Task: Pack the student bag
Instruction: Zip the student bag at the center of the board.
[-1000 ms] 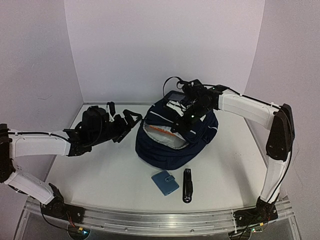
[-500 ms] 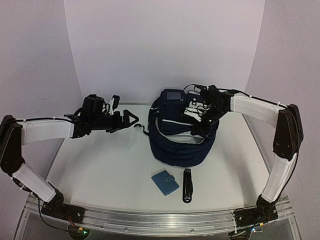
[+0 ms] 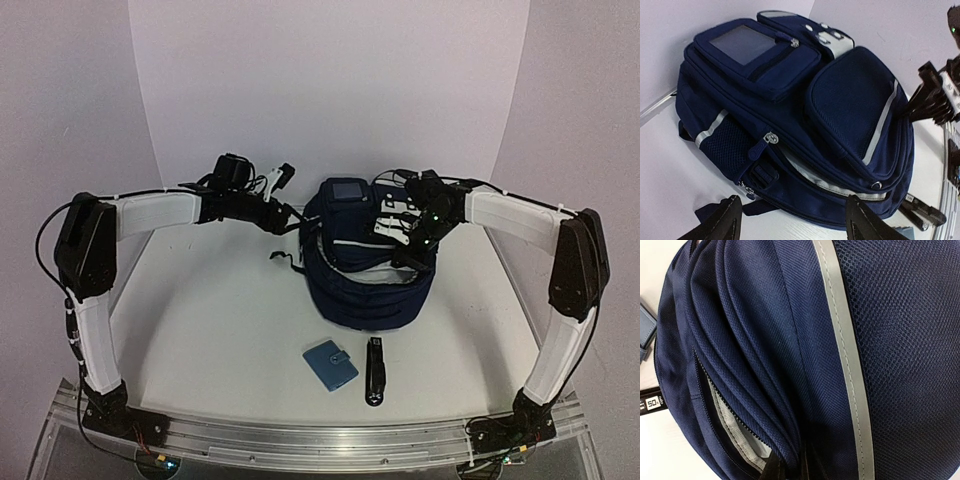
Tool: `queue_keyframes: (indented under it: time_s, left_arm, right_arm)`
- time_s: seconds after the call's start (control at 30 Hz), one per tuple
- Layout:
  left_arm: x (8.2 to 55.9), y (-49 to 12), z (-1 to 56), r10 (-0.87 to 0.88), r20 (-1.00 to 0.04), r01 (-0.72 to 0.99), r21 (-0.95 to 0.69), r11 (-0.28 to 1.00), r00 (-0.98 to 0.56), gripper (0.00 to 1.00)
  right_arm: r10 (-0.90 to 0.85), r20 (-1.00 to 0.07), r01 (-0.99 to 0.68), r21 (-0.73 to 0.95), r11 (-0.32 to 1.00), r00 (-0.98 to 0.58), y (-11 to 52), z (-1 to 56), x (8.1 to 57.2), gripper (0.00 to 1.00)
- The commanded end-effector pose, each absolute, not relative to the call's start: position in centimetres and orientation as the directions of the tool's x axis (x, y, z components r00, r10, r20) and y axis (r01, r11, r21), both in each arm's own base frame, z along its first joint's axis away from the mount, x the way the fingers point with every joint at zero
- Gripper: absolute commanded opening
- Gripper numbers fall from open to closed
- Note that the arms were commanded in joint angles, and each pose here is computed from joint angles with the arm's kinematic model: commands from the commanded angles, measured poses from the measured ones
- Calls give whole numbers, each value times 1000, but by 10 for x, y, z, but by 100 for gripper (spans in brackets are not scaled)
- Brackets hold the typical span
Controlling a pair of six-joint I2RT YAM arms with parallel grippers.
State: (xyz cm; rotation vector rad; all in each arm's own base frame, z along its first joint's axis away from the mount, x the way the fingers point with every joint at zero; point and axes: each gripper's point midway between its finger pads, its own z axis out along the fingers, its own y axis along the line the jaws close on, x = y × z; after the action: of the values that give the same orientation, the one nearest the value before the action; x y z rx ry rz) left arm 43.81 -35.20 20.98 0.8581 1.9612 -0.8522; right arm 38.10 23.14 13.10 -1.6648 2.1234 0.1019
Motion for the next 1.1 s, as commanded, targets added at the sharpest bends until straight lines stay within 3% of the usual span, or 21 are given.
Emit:
queue_keyframes:
  time_s: [0.0, 0.2, 0.53, 0.9, 1.07]
  left_arm:
    - [446, -361, 198, 330, -871, 881, -209, 424, -365, 68]
    - [458, -366, 175, 372, -874, 922, -183, 342, -312, 54]
    - [468, -377, 166, 381, -893, 966, -178, 188, -239, 51]
    - [487, -393, 152, 351, -912, 976, -177, 128, -212, 50]
    - [491, -400, 148, 328, -918, 975, -199, 102, -222, 35]
  right_arm:
    - [-924, -270, -920, -208, 331, -271, 197, 121, 371, 0]
    - [-907, -310, -914, -198, 355, -285, 201, 132, 369, 0]
    - [-890, -346, -912, -175, 372, -297, 207, 138, 367, 0]
    - [-882, -357, -910, -160, 382, -308, 209, 139, 367, 0]
    - [-882, -352, -910, -155, 385, -313, 209, 137, 367, 0]
